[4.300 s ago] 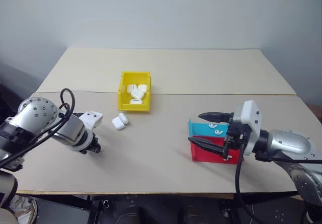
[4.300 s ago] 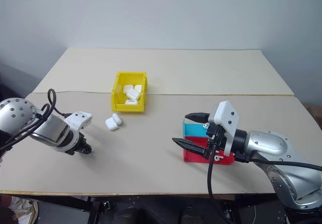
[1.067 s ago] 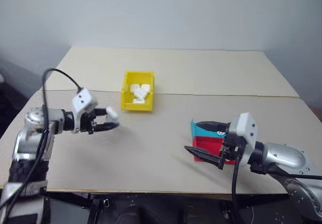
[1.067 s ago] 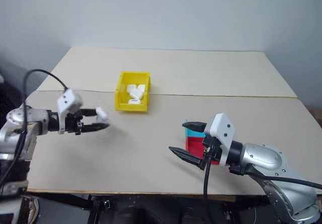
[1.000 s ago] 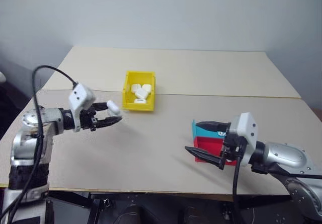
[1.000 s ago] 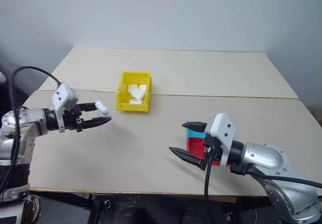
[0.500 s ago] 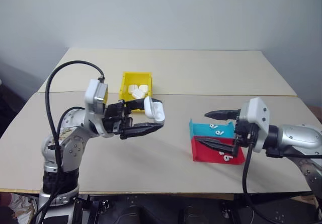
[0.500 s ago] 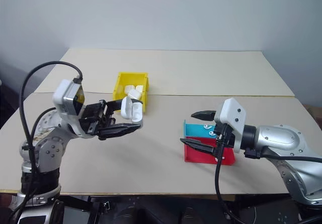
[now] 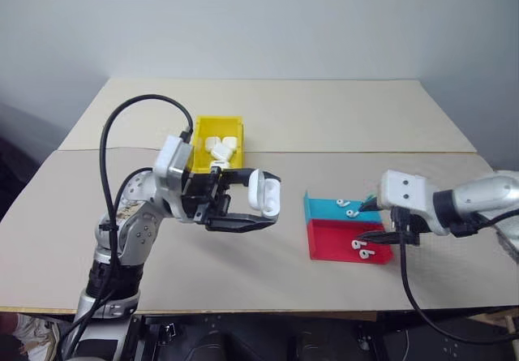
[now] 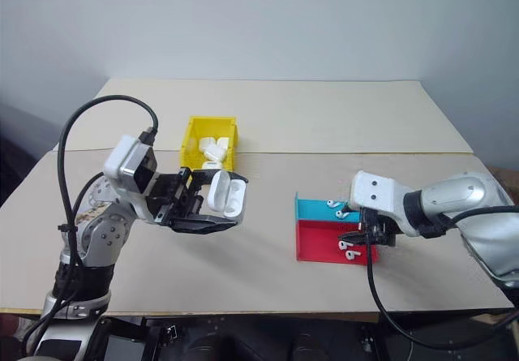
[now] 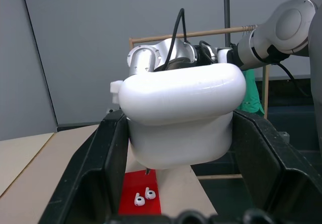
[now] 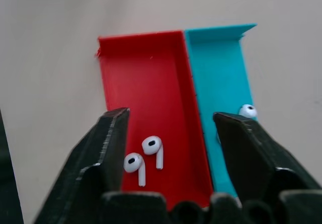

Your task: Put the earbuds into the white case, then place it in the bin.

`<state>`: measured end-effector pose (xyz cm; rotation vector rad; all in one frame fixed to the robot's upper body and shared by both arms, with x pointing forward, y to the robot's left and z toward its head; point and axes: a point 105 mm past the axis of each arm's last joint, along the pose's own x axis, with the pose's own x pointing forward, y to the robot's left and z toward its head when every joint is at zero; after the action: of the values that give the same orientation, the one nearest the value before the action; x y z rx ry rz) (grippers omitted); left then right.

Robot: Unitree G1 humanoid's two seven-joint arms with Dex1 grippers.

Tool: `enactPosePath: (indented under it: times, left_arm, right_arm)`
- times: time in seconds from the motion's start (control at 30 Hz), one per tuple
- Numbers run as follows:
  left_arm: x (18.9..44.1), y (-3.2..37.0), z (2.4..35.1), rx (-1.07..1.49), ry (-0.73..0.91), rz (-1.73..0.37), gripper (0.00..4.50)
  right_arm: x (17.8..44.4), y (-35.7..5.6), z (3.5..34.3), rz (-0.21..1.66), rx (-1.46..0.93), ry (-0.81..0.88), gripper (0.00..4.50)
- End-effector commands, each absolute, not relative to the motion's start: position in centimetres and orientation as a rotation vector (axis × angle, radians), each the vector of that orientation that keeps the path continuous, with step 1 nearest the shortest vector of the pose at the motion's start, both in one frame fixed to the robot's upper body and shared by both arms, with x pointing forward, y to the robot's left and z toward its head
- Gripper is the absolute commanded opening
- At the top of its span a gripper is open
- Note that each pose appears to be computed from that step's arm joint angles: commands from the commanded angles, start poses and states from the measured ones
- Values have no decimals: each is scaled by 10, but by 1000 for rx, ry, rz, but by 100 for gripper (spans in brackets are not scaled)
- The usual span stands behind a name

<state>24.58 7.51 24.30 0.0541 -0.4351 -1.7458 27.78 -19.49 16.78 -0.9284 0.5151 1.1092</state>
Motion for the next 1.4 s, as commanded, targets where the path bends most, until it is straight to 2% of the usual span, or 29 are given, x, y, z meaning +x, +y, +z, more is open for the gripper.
enactPosePath:
  times: [0.03,0.4,1.3,1.4]
  left_arm:
    - [242,71,248,85,-483,-1740,282]
    - [237,69,242,81,-469,-1677,282]
    - [232,72,243,83,-456,-1651,282]
    - [232,72,243,83,-458,-1653,282]
  right_arm:
    - [283,-201,155,1152,-1054,557,255]
    - [293,-197,135,1247,-1083,625,255]
    - [301,-207,117,1223,-1098,677,255]
    - [301,-206,116,1226,-1097,678,165]
